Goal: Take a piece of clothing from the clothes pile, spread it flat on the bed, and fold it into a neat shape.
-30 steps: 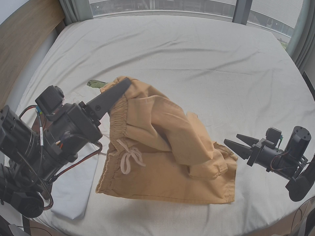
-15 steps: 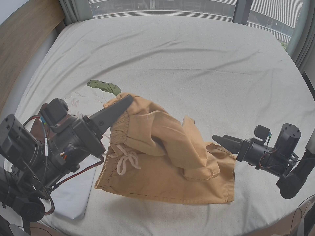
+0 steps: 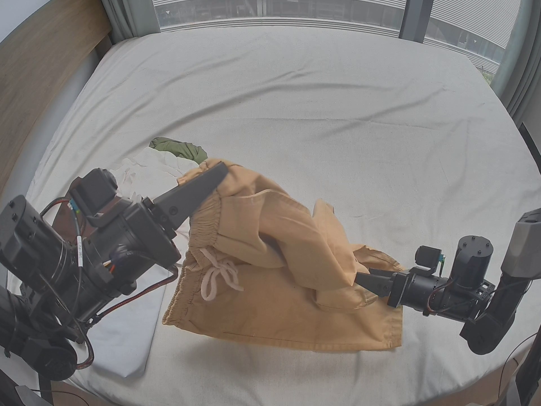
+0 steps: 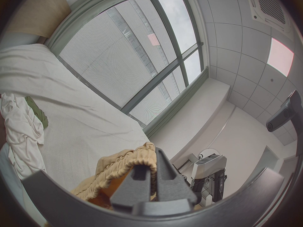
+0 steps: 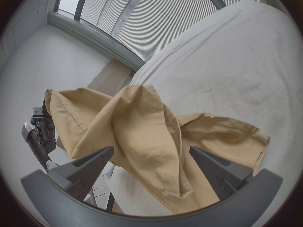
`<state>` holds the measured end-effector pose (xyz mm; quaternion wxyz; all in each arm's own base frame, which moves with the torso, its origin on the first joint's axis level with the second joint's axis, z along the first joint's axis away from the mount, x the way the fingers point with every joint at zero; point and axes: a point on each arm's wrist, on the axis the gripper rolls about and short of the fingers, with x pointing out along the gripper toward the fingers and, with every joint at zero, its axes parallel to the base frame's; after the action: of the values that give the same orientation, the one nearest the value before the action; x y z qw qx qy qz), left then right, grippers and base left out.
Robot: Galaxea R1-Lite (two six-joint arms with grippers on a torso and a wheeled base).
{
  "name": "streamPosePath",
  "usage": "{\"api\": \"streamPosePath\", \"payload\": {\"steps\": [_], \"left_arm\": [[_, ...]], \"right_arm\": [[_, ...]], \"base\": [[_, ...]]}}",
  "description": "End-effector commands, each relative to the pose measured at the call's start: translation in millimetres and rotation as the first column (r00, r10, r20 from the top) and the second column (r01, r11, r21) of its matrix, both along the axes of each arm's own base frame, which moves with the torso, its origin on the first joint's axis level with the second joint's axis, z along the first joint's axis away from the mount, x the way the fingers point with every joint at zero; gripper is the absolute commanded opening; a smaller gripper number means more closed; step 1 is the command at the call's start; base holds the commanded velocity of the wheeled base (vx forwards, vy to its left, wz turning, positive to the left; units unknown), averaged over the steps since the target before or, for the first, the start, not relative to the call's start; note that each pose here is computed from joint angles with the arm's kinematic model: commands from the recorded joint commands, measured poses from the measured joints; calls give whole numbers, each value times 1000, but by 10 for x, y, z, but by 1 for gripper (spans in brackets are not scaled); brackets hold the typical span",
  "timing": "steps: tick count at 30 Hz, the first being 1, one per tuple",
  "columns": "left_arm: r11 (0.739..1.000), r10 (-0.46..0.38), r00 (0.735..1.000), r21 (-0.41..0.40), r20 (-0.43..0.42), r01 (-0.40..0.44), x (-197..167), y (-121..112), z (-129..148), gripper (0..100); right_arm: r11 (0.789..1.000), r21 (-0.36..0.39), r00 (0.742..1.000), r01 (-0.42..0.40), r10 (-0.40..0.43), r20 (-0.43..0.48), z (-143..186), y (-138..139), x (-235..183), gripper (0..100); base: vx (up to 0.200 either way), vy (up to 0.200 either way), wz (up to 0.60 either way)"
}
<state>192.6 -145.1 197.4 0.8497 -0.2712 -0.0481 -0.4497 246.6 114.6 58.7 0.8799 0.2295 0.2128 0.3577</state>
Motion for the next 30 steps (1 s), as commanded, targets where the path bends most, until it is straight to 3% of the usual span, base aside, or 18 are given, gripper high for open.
{"api": "streamPosePath", "payload": {"steps": [1, 2, 3, 12, 19, 30], "left_arm": [[1000, -1, 1000, 3, -2, 1, 4, -6, -8, 0], [1000, -1, 1000, 3, -2, 1, 4, -6, -8, 0], [1000, -1, 1000, 3, -3, 1, 2, -6, -11, 0], [1000, 5, 1000, 12, -18, -4, 30, -7, -52, 0], [999, 32, 999, 23, -33, -32, 101, 26, -99, 0], [998, 63, 997, 28, -43, -62, 172, 71, -127, 0]], "right_arm": [[1000, -6, 1000, -14, 14, -12, -35, 34, -14, 100], [1000, -7, 1000, -13, 13, -15, -41, 30, -14, 100], [1000, -9, 1000, -13, 13, -19, -52, 29, -15, 0], [1000, -18, 999, -12, 11, -36, -70, -3, -69, 0], [997, -72, 999, -23, 20, -38, -86, -93, -223, 0], [968, -234, 988, -94, 63, -138, -378, -209, -513, 0]], "base": [[0, 0, 0], [0, 0, 0], [0, 0, 0], [0, 0, 0], [0, 0, 0], [0, 0, 0]]}}
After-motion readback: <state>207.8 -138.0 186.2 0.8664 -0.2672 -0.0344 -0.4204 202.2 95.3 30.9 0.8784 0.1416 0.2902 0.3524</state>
